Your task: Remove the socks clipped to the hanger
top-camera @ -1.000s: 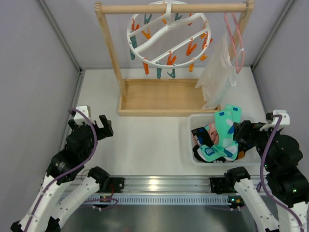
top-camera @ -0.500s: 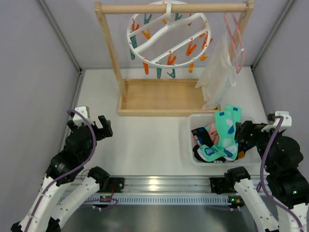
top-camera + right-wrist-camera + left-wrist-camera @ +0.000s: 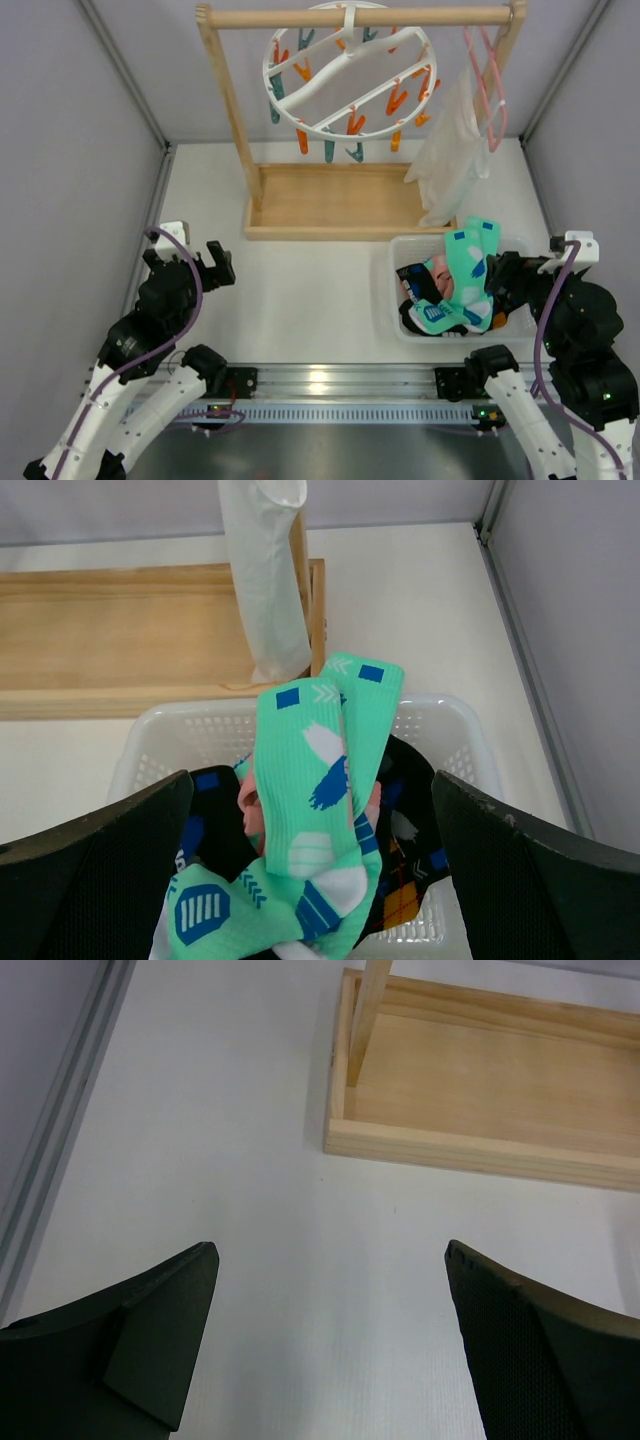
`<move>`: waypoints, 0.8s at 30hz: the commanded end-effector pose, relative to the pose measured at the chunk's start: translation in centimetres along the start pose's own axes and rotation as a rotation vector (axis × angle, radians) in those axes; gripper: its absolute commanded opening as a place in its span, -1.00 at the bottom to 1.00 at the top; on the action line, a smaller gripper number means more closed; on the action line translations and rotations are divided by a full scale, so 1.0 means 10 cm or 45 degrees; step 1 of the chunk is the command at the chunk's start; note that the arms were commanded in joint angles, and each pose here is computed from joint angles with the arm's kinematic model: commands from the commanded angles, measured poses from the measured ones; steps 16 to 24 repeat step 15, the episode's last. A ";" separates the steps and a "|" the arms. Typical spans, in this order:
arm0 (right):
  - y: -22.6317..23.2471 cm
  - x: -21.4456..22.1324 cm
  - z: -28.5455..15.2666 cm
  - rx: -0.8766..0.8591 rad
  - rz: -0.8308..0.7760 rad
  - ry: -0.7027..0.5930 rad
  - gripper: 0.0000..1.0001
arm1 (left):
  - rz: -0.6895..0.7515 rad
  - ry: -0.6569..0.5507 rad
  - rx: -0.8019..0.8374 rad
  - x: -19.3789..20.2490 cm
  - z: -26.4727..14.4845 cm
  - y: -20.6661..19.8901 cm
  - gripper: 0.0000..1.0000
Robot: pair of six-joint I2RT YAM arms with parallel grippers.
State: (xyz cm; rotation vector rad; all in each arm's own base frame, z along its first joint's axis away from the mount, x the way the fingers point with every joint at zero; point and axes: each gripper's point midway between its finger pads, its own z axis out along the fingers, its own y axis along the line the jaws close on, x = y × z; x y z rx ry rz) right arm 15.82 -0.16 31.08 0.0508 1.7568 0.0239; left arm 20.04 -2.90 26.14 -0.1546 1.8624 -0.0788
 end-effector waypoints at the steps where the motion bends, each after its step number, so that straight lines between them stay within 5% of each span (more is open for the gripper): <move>1: -0.01 -0.10 0.02 0.012 0.007 -0.052 0.99 | -0.021 -0.064 0.025 -0.12 0.01 -0.04 0.97; 24: 0.00 -0.09 0.05 0.006 -0.005 -0.034 0.99 | -0.012 -0.057 0.050 -0.11 0.03 -0.07 0.97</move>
